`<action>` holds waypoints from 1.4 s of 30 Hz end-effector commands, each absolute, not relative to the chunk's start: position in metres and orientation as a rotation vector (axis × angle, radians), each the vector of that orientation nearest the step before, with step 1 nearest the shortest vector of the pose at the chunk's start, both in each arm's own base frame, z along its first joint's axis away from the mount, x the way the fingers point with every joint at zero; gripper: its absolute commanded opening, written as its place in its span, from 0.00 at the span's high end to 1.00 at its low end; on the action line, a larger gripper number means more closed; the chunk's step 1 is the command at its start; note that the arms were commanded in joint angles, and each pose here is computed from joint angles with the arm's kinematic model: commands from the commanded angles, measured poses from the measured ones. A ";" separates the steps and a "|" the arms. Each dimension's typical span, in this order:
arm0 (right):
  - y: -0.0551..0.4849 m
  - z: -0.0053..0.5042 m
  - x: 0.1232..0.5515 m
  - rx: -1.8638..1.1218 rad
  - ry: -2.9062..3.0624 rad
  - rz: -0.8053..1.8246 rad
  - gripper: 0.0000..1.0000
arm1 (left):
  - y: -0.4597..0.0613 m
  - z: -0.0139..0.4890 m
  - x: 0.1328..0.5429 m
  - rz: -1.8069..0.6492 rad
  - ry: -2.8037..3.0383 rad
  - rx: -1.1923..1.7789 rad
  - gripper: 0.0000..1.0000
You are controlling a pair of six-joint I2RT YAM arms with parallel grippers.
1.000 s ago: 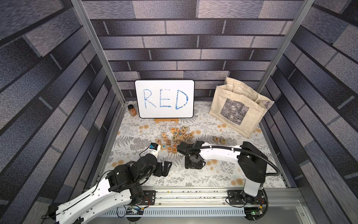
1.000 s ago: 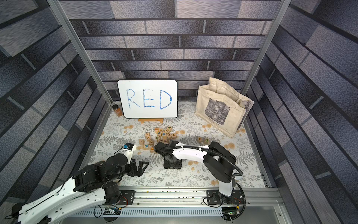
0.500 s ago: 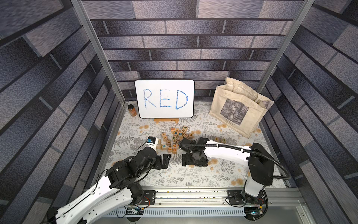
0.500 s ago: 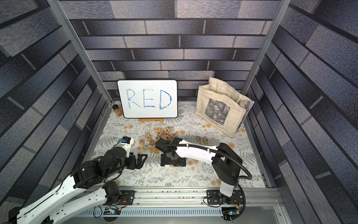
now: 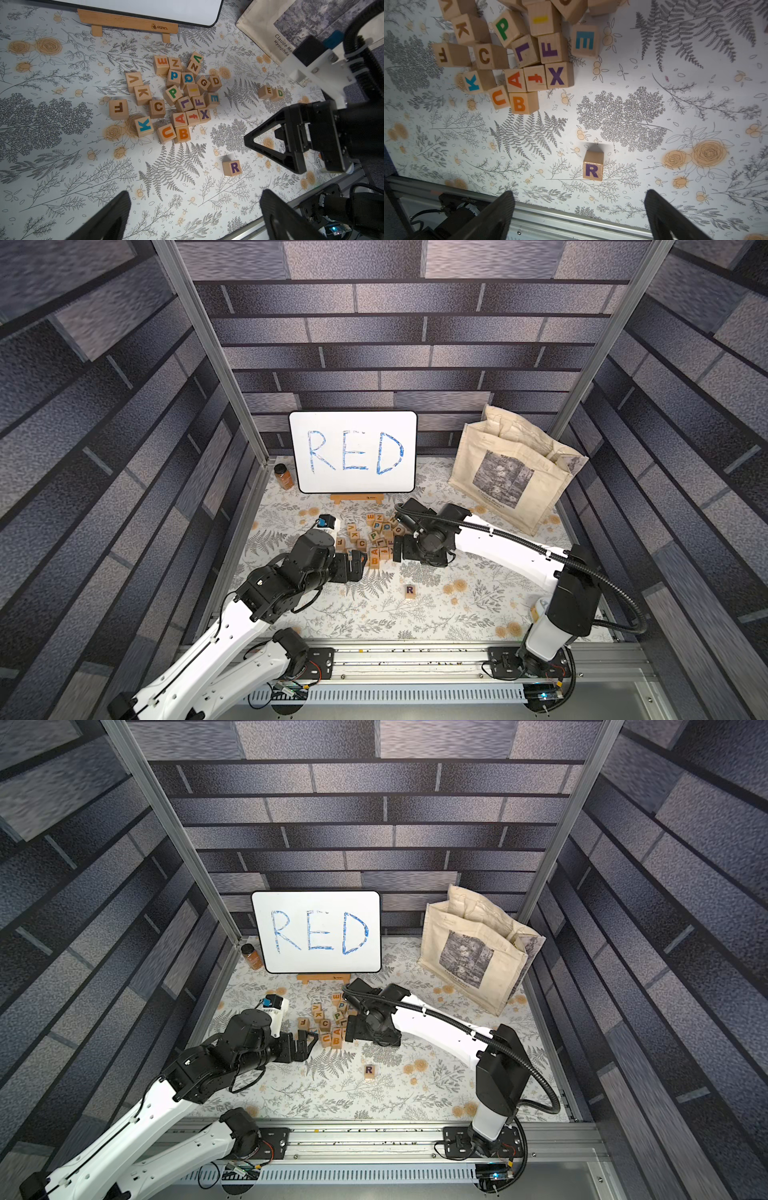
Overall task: Assemble the uppercase word "red" with letter blocks
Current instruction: Pick up the letter block from the center of the board.
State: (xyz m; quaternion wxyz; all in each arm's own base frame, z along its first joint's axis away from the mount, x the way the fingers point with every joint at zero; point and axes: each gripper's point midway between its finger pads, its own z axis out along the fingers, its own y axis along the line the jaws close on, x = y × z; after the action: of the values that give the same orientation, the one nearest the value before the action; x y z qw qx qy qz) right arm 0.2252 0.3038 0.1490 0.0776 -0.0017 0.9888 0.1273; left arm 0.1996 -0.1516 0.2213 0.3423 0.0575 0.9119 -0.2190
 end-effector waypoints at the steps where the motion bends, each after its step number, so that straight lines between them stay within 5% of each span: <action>1: 0.297 0.157 0.232 -0.029 2.977 0.352 0.00 | -0.158 0.238 0.206 -0.592 2.331 0.196 0.00; 20: 0.310 0.165 0.304 -0.161 2.960 0.339 0.00 | -0.161 0.236 0.243 -0.585 2.345 0.140 0.00; 42: 0.306 0.133 0.333 -0.171 3.029 0.340 0.25 | -0.160 0.212 0.266 -0.585 2.395 0.067 0.00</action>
State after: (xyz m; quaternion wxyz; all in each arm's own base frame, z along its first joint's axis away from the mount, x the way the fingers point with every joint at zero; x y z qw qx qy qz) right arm 0.3338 0.3082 0.1334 0.0557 -0.0531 0.9907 0.1124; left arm 0.2634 -0.1587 0.2116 0.3285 0.0246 0.9189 -0.2172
